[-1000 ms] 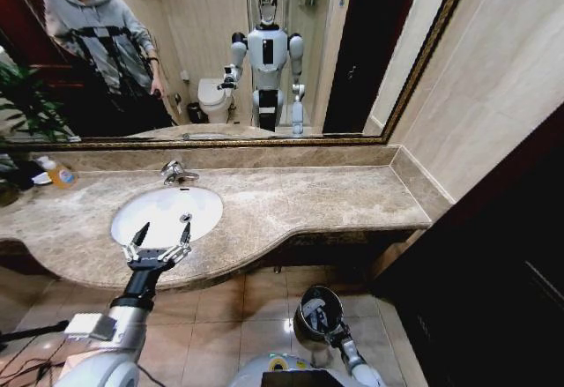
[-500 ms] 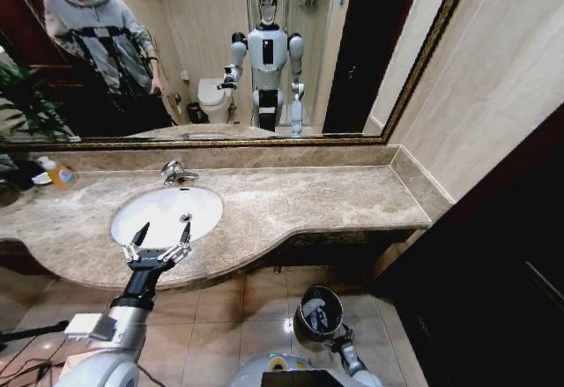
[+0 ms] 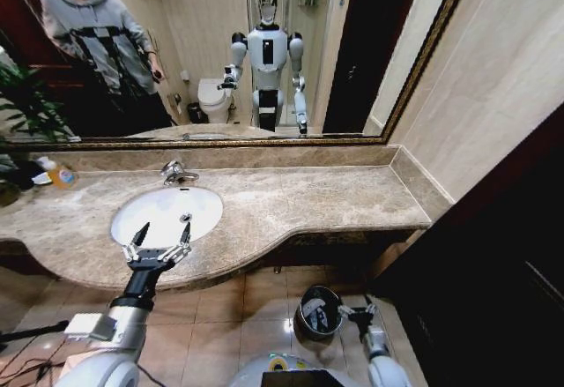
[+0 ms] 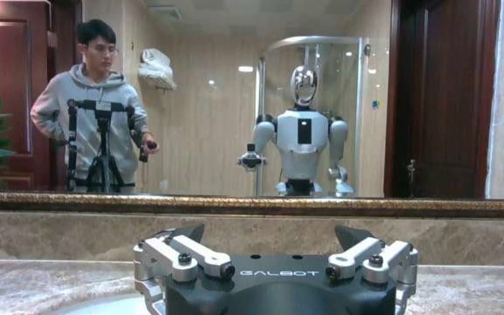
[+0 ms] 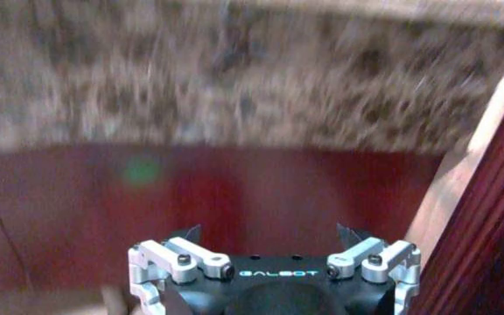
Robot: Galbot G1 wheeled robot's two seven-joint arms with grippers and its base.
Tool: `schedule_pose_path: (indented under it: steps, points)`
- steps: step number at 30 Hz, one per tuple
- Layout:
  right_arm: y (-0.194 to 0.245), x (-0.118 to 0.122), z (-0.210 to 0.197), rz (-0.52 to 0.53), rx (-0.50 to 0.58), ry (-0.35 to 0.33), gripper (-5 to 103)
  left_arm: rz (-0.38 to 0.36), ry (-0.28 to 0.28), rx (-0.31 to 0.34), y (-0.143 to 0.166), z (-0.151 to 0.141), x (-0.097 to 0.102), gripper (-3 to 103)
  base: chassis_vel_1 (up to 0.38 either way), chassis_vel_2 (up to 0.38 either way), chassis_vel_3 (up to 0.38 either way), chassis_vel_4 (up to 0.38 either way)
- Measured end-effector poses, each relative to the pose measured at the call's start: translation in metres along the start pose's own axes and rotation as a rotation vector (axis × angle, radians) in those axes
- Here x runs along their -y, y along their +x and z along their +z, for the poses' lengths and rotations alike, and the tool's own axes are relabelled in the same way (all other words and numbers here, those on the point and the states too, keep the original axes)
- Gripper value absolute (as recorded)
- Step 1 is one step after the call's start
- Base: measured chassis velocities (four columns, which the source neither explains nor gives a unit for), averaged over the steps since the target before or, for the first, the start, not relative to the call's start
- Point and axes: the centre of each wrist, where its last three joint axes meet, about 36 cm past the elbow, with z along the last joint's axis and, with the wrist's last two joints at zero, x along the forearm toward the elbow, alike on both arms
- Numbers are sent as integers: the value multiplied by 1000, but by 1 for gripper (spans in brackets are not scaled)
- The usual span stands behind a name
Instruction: Pick up the trash from the sink and place it in the trash bin.
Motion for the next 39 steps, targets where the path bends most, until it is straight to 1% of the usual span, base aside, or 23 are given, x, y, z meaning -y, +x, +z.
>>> schedule_pose_path:
  steps: [1,2,3,6,7,9,10,11,14,15,16,18,19,22,23,25,27,29,39]
  points:
    - [11,-2,-22,3,44,-27,100,0,0,0,0,0,0,100,0,0,0,0]
    - [18,-4,-34,0,71,-38,100,0,0,0,0,0,0,100,0,0,0,0]
    - [18,-4,-34,0,71,-38,100,0,0,0,0,0,0,100,0,0,0,0]
    - [39,-16,-78,-15,159,-70,100,0,0,0,0,0,0,100,0,0,0,0]
    - [39,-16,-78,-15,159,-70,100,0,0,0,0,0,0,100,0,0,0,0]
    - [50,-25,-106,-23,216,-90,100,0,0,0,0,0,0,100,0,0,0,0]
    - [54,-29,-114,-26,233,-98,100,0,0,0,0,0,0,100,0,0,0,0]
    - [54,-29,-114,-26,233,-98,100,0,0,0,0,0,0,100,0,0,0,0]
    - [66,-44,-149,-36,314,-125,100,0,0,0,0,0,0,100,0,0,0,0]
    - [69,-47,-157,-39,330,-125,100,0,0,0,0,0,0,100,0,0,0,0]
    - [69,-47,-157,-39,330,-125,100,0,0,0,0,0,0,100,0,0,0,0]
    - [76,-56,-185,-49,383,-118,100,0,0,0,0,0,0,100,0,0,0,0]
    - [76,-56,-185,-49,383,-118,100,0,0,0,0,0,0,100,0,0,0,0]
    - [87,-67,-228,-74,462,-109,100,0,0,0,0,0,0,100,0,0,0,0]
    - [87,-67,-228,-74,462,-109,100,0,0,0,0,0,0,100,0,0,0,0]
    - [93,-71,-248,-89,493,-94,100,0,0,0,0,0,0,100,0,0,0,0]
    - [93,-72,-251,-92,496,-90,100,0,0,0,0,0,0,100,0,0,0,0]
    - [92,-74,-256,-111,509,-70,100,0,0,0,0,0,0,100,0,0,0,0]
    - [83,-79,-246,-122,491,-45,100,0,0,0,0,0,0,100,0,0,0,0]
